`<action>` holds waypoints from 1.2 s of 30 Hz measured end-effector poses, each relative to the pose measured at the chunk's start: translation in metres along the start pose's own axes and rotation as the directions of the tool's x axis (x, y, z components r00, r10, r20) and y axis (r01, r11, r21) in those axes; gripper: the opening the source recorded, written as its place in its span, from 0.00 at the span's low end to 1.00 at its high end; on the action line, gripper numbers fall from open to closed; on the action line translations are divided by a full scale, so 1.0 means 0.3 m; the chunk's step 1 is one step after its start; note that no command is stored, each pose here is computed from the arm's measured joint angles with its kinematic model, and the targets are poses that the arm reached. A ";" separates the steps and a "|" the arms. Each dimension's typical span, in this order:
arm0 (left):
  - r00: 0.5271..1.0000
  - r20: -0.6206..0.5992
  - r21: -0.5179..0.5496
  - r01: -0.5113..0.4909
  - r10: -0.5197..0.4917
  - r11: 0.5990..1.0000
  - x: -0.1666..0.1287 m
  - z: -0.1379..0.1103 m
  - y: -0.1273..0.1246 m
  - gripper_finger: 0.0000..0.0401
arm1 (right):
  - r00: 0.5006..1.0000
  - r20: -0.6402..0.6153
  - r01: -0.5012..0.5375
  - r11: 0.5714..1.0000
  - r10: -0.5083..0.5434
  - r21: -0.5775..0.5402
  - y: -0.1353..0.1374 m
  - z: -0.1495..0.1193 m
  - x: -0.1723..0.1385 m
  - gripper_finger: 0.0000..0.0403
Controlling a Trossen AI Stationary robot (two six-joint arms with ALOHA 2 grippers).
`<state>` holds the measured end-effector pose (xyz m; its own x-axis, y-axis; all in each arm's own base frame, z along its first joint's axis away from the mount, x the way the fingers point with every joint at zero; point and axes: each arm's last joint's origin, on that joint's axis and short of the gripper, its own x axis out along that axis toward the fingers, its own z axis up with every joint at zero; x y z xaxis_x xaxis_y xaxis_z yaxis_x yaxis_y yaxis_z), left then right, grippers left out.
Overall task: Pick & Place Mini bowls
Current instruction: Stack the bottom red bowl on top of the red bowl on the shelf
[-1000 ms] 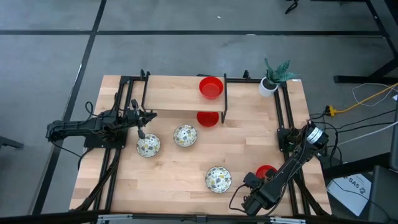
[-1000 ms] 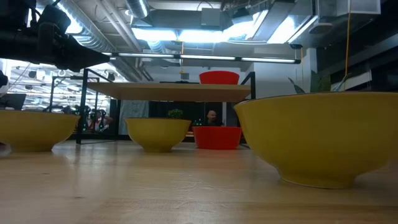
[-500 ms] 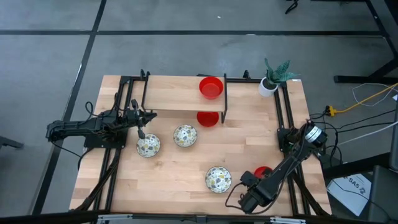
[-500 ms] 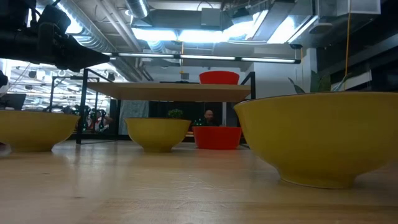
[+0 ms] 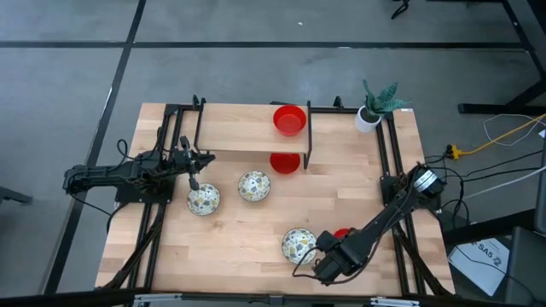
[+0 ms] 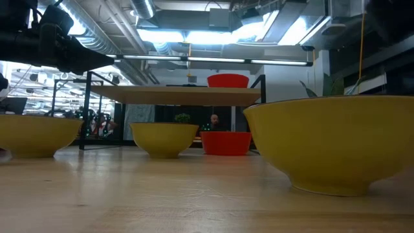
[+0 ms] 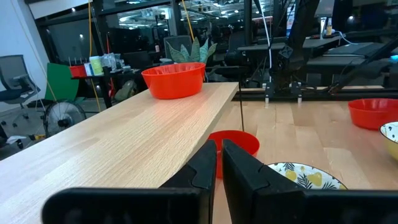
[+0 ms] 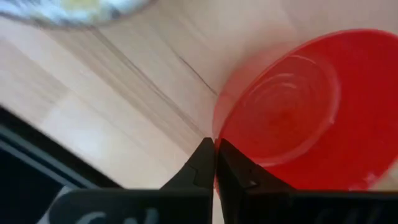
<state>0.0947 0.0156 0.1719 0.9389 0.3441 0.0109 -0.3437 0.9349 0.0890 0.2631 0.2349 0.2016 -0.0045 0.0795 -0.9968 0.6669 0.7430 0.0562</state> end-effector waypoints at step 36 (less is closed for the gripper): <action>1.000 0.000 0.000 0.000 0.000 1.000 0.000 0.000 0.000 0.06 | 0.951 0.265 0.212 0.961 -0.162 -0.175 -0.114 0.359 -0.413 0.01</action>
<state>0.0947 0.0156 0.1718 0.9389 0.3441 0.0109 -0.3437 0.9349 0.0890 0.3210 0.1281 0.3173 0.0856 -0.2207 -0.9716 0.5094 0.8477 -0.1477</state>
